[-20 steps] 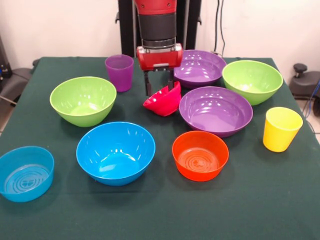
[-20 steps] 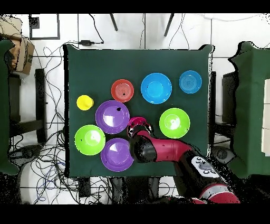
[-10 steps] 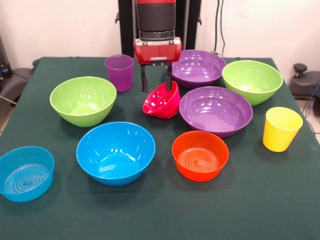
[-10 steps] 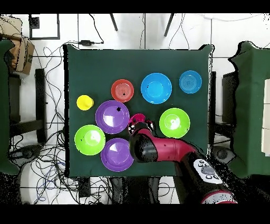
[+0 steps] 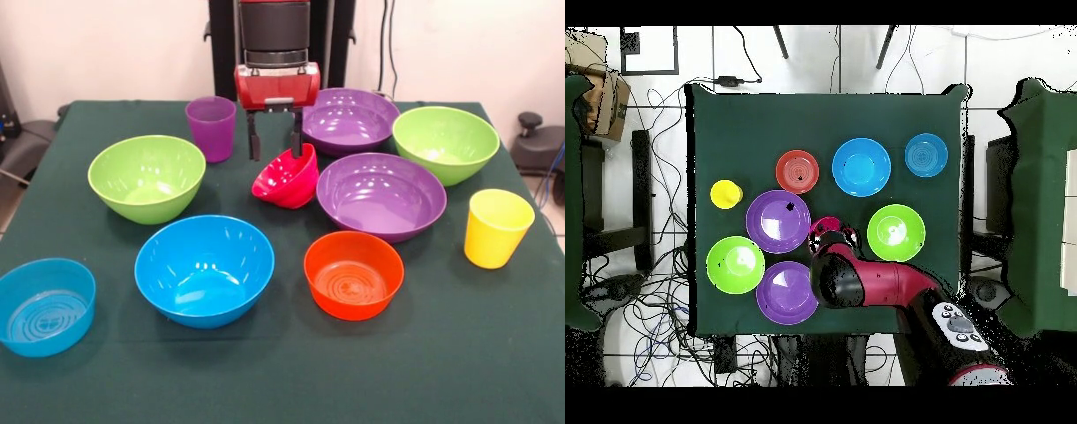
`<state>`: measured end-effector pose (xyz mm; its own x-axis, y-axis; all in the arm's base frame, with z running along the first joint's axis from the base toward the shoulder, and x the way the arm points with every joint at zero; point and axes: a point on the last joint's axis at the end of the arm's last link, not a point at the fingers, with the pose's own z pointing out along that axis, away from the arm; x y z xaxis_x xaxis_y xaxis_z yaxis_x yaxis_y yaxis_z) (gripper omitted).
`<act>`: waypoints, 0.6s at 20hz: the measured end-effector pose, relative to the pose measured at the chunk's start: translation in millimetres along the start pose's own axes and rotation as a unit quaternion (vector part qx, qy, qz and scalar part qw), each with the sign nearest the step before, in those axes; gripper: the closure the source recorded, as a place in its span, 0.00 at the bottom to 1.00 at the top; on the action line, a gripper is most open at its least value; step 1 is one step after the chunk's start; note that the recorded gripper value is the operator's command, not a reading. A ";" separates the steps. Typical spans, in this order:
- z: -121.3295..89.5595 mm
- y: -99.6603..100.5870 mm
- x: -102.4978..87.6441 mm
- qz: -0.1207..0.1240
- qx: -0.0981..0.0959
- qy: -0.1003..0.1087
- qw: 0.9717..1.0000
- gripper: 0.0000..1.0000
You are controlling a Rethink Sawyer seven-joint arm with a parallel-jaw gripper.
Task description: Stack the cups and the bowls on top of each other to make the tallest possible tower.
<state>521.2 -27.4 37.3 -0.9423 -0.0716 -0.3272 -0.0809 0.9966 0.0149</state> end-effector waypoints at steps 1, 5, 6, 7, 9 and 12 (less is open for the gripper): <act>0.0 0.0 -0.1 0.000 0.000 0.000 1.000 0.00; 0.0 0.2 -0.2 0.000 0.000 0.000 1.000 0.00; -0.1 0.3 -0.2 0.001 0.000 0.000 1.000 0.00; -0.4 0.9 -0.4 0.001 0.000 0.001 1.000 0.00; -1.7 2.8 -1.3 0.002 0.000 0.002 1.000 0.00; -6.0 7.7 -5.3 0.003 0.001 0.003 1.000 0.00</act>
<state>523.6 -19.6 44.9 -0.9447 -0.0667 -0.3211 -0.0755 0.9970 0.0151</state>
